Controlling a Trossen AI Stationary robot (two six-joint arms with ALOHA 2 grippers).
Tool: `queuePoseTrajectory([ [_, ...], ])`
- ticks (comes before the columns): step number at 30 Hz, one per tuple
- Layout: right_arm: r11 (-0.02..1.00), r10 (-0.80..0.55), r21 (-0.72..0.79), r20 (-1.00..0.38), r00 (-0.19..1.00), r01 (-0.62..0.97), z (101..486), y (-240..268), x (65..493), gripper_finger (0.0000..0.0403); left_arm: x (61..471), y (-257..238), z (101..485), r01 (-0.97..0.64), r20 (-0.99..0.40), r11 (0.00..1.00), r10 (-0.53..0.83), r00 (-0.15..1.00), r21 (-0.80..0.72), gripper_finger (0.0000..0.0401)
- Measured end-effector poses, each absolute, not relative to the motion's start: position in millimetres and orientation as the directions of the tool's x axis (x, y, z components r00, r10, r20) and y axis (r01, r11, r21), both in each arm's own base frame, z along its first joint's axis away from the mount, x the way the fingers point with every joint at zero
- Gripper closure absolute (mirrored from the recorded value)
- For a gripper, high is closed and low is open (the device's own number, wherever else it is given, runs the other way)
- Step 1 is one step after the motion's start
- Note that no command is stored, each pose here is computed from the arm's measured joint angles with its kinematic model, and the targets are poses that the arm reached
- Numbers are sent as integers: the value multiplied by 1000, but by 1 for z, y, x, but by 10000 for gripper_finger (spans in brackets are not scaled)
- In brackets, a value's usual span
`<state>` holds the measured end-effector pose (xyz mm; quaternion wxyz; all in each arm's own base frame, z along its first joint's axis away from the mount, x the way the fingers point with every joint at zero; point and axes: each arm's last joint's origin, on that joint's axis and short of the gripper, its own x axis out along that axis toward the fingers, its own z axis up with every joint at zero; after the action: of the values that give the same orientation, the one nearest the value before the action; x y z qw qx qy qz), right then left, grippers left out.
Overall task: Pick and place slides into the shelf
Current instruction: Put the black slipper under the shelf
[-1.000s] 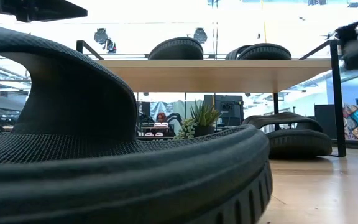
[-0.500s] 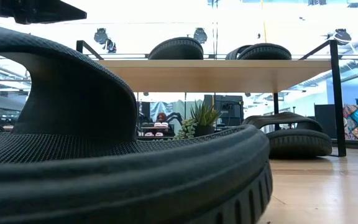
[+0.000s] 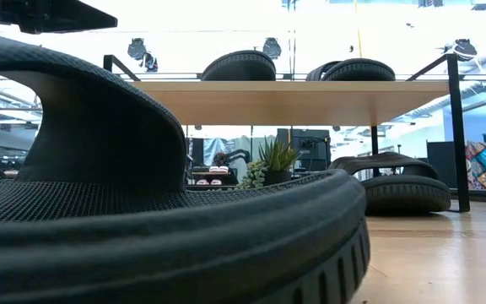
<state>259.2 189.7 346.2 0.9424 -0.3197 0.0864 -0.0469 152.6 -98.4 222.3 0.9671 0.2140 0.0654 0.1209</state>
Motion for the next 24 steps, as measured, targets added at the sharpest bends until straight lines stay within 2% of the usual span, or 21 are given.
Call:
queuePoseTrajectory([
  [2,868,-64,-496,-137,989,-13,352,185,268,403,153,-98,222,-207,-75,881,262,962,426,399],
  [4,930,79,-342,-170,982,-134,347,181,278,403,153,-98,222,-207,-75,881,262,962,426,400],
  [6,946,222,-188,-213,951,-263,339,179,287,403,153,-98,222,-207,-75,881,262,962,425,399],
  [8,921,327,-125,-263,908,-368,324,183,293,403,153,-98,222,-207,-75,881,262,962,425,399],
  [11,877,330,-218,-373,867,-428,292,194,299,403,153,-98,222,-207,-75,881,262,962,425,400],
  [15,810,62,-497,-456,888,-312,247,201,304,403,153,-99,222,-188,-79,885,243,967,425,399],
  [17,772,-19,-566,-473,881,-288,228,202,308,403,153,-99,222,-177,-80,886,232,969,428,400],
  [20,749,-29,-582,-506,862,-316,206,207,315,403,153,-99,222,-175,-79,880,232,969,442,398],
  [24,711,41,-576,-539,841,-404,192,214,318,403,153,-99,222,-174,-79,877,233,969,448,400],
])
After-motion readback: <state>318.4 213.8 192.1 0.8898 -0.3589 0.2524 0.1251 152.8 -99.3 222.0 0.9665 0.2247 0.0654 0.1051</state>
